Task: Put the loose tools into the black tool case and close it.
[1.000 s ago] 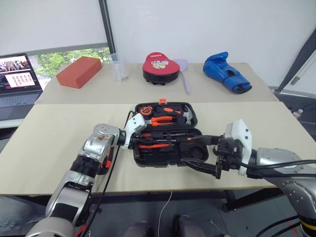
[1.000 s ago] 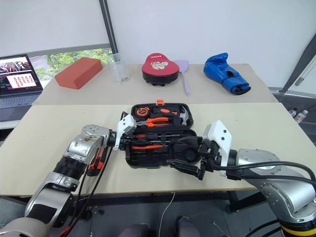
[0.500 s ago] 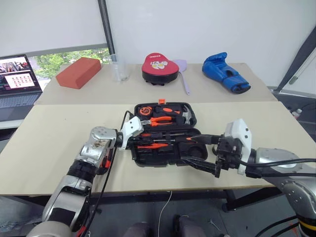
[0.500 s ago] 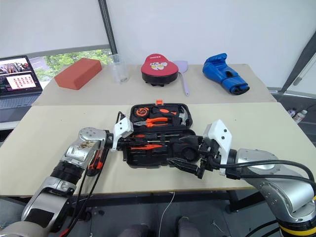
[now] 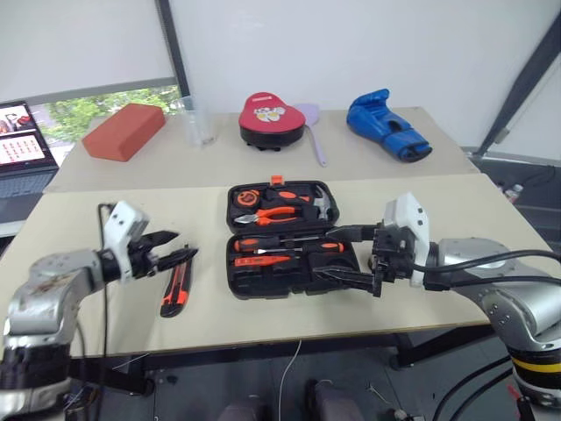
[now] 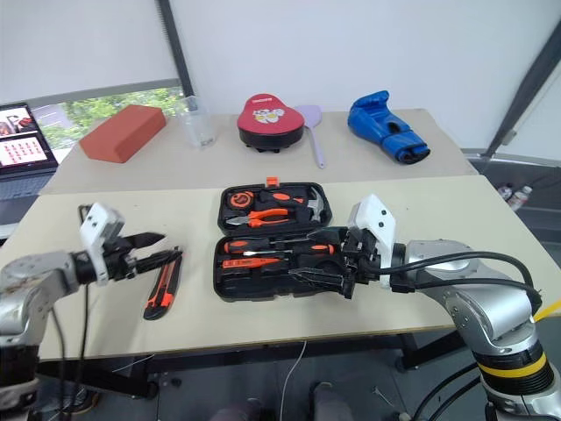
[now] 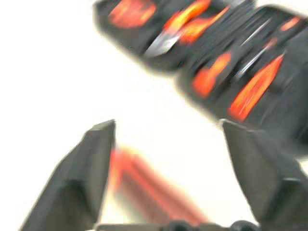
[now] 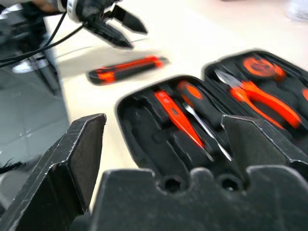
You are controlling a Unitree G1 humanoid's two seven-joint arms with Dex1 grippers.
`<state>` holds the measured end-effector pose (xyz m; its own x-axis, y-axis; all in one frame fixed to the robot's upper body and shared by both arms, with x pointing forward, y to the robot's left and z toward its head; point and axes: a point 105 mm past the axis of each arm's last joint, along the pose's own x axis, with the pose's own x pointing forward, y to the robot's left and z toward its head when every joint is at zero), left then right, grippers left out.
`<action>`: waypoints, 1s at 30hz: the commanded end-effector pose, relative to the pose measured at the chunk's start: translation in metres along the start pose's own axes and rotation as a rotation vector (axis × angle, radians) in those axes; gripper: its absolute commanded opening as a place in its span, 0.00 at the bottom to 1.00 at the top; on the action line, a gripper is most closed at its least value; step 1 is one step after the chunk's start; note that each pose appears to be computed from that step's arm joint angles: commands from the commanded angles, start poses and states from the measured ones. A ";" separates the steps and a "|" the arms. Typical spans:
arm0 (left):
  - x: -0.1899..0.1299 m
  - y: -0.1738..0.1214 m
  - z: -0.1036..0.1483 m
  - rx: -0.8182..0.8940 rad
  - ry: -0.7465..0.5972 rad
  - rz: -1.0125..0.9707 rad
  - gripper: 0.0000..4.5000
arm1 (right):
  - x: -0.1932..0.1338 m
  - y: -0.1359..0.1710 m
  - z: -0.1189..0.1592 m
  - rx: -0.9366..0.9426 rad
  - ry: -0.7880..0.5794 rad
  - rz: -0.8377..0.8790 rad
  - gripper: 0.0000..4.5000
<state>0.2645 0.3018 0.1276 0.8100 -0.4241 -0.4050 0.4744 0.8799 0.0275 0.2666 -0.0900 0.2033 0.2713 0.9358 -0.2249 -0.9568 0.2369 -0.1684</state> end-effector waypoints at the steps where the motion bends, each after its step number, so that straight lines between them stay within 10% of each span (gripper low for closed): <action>1: -0.031 0.016 0.008 0.004 -0.021 0.145 0.98 | 0.006 0.001 0.005 -0.048 -0.018 0.057 1.00; 30: 0.085 -0.061 0.009 -0.103 0.415 0.059 0.93 | 0.019 0.017 -0.003 -0.045 -0.054 0.009 1.00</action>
<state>0.3071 0.2120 0.1113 0.6420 -0.2732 -0.7164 0.3831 0.9236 -0.0089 0.2590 -0.0689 0.1814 0.2492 0.9446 -0.2137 -0.9608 0.2134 -0.1772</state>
